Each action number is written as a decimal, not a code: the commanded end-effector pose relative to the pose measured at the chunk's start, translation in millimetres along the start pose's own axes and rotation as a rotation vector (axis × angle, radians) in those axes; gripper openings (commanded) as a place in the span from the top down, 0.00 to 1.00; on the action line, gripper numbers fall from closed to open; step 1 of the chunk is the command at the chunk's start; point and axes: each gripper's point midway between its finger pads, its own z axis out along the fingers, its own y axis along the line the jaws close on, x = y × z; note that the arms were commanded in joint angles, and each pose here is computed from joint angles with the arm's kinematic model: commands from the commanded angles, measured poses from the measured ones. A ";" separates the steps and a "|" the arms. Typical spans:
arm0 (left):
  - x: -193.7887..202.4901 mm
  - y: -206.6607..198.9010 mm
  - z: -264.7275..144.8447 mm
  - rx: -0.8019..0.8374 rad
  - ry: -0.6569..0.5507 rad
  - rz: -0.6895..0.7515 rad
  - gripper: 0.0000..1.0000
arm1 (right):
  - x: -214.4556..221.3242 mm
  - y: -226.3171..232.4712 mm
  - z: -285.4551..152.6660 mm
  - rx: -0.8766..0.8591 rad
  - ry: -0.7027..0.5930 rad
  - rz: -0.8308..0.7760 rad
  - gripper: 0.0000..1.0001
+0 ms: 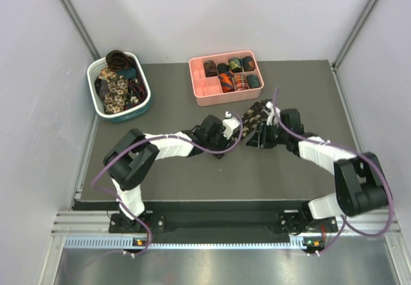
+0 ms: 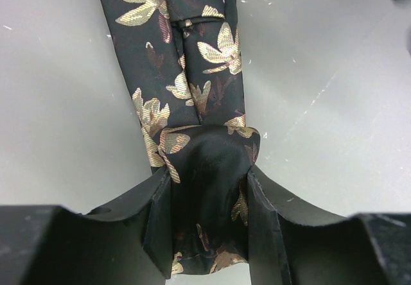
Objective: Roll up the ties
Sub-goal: Roll the tie
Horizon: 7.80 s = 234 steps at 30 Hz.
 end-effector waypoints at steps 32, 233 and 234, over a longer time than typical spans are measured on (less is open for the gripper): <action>103.5 -38.9 -18.1 0.002 0.463 -0.179 0.82 | 90.9 169.5 63.1 0.659 -0.046 -1.474 0.46; 35.0 -16.6 -12.4 -0.025 0.056 -0.062 0.46 | 30.6 35.1 115.5 -0.311 0.477 -0.114 0.72; 36.1 -18.6 -11.8 -0.026 0.061 -0.065 0.46 | 31.1 34.4 115.6 -0.307 0.478 -0.114 0.71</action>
